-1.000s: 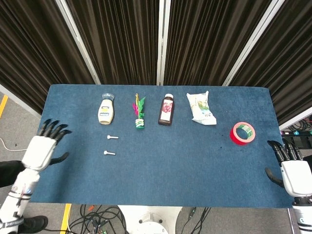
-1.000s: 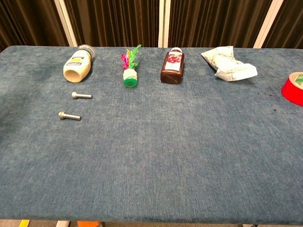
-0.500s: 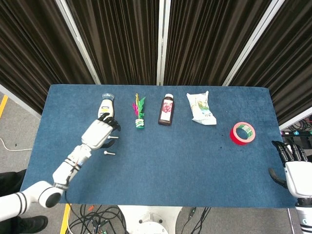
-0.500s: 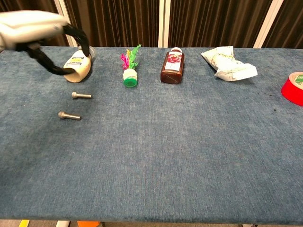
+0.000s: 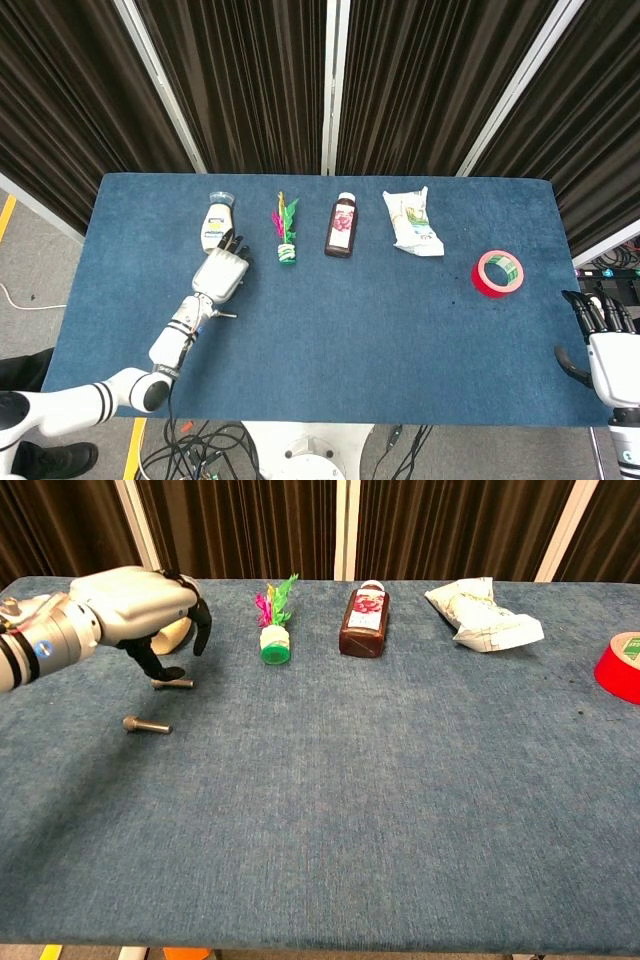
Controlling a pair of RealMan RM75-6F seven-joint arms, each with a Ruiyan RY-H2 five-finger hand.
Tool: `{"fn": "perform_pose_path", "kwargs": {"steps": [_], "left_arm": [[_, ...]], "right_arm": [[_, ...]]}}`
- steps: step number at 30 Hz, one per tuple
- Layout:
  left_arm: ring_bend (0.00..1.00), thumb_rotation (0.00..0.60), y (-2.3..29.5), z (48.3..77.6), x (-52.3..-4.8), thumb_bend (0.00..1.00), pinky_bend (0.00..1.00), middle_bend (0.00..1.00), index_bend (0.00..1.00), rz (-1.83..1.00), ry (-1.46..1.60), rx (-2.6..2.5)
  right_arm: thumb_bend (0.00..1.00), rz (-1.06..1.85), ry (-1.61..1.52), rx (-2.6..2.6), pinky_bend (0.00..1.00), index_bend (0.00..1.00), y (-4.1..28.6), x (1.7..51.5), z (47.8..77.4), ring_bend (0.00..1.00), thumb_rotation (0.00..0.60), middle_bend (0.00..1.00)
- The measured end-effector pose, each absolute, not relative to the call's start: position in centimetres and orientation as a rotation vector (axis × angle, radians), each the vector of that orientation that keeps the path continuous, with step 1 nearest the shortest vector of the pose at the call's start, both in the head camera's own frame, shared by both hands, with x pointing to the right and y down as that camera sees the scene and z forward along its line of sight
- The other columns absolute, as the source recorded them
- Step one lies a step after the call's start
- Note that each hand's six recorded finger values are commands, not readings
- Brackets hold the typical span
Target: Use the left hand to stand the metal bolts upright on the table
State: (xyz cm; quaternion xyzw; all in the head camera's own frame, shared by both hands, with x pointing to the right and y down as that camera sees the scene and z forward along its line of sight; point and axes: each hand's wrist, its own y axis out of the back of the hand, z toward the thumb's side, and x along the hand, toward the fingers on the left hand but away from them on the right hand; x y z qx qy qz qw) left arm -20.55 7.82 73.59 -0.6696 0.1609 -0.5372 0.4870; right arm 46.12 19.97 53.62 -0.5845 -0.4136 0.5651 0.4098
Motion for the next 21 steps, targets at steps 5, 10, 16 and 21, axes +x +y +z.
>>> {"fn": "perform_pose_path", "kwargs": {"steps": [5,10,16,21], "left_arm": [[0.06,0.6,8.1,74.4,-20.6,0.31,0.05,0.2,0.47,-1.337,0.382,-1.609],[0.06,0.6,8.2,75.4,-20.8,0.31,0.05,0.2,0.48,-1.368,0.365,-1.586],[0.06,0.6,8.6,76.3,-20.8,0.31,0.05,0.2,0.5,-1.398,0.348,-1.581],[0.06,0.6,8.7,76.4,-20.6,0.31,0.05,0.2,0.5,-1.4,0.339,-1.579]], "right_arm": [[0.18,1.417,-1.046,-1.476,0.11,0.11,20.0,46.1,53.7,0.05,0.6,0.17],[0.18,1.421,-1.051,-1.475,0.11,0.11,20.2,46.3,53.7,0.05,0.6,0.17],[0.19,1.426,-1.058,-1.475,0.11,0.11,20.3,46.5,53.7,0.05,0.6,0.17],[0.19,1.425,-1.061,-1.477,0.11,0.11,20.4,46.6,53.8,0.05,0.6,0.17]]}}
